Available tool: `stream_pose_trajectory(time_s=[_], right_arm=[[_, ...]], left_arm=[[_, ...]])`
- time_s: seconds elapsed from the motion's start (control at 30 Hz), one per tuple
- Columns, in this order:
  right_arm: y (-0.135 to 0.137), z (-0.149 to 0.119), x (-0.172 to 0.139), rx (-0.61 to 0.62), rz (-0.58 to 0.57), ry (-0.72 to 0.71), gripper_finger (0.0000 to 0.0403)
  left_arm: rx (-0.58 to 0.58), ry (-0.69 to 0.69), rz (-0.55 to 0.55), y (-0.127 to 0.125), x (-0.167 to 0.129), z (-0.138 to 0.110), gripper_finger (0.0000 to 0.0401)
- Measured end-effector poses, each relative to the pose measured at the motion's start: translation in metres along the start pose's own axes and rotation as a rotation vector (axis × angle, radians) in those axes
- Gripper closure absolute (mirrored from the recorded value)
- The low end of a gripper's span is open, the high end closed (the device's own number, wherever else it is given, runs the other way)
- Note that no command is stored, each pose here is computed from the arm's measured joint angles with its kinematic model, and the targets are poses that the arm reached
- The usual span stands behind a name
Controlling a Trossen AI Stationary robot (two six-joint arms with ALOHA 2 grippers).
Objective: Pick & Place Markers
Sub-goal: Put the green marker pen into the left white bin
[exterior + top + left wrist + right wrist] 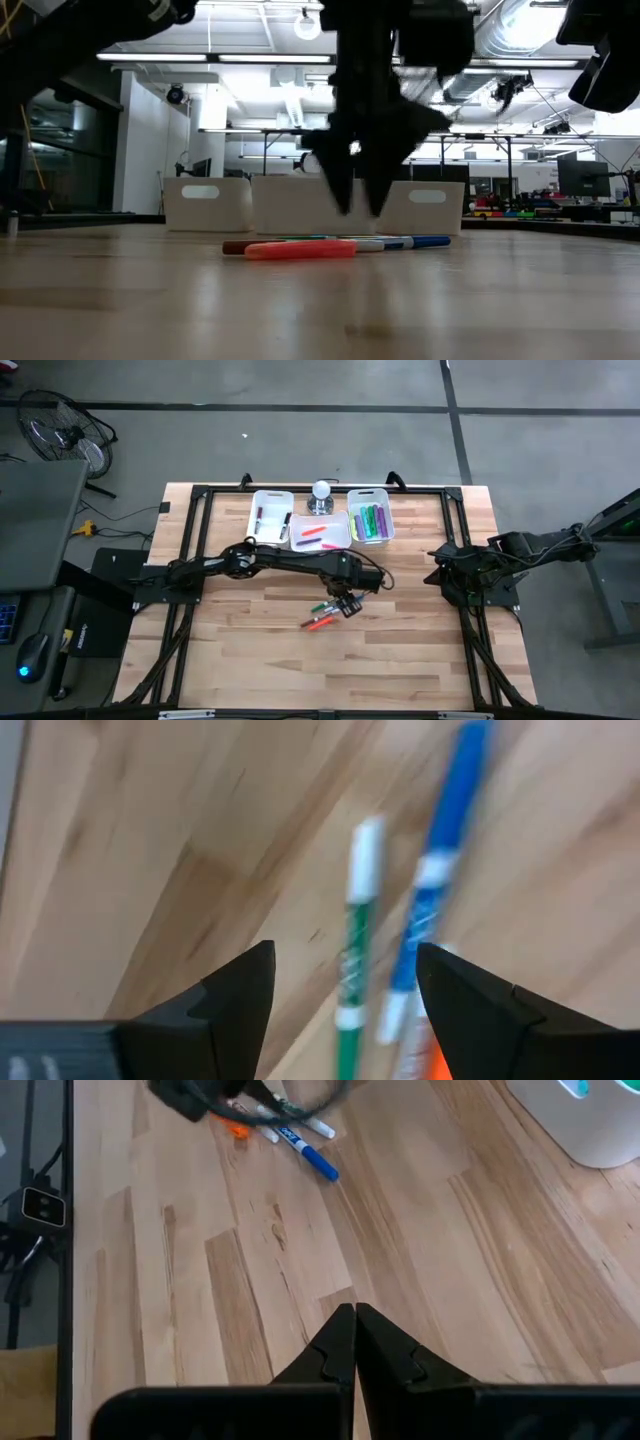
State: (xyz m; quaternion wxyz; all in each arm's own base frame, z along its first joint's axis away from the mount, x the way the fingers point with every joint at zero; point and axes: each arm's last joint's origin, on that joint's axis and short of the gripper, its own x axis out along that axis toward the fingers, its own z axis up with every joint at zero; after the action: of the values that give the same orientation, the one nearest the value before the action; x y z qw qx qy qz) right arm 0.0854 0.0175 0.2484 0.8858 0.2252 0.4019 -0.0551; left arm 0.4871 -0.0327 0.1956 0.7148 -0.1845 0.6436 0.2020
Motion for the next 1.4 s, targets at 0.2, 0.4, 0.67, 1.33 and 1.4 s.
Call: stream_pose_trajectory(time_s=[0.2,0.4,0.67,1.33,1.4], right_arm=[[0.0,0.0,0.0,0.004,-0.001,0.0,0.0402],[-0.0001,0.0,0.0001,0.004,-0.003,-0.001,0.0402],[0.0,0.0,0.0001,0.019,-0.003,-0.001,0.0402],[-0.0001,0.0001,0.0,0.019,-0.003,-0.002,0.0402],[-0.0001,0.0,0.0,0.019,-0.003,-0.001,0.0402]], left_arm=[[0.023,0.03,0.028,0.0015,0.0043,-0.0032,0.0164],[0.042,0.003,0.049,0.0013,0.0072,-0.0015,0.0164],[0.055,0.005,0.041,0.001,0.0071,-0.0015,0.0164],[0.067,-0.004,0.038,0.0056,0.0074,0.003,0.0164],[0.064,-0.003,0.037,0.007,0.0075,0.0041,0.0164]])
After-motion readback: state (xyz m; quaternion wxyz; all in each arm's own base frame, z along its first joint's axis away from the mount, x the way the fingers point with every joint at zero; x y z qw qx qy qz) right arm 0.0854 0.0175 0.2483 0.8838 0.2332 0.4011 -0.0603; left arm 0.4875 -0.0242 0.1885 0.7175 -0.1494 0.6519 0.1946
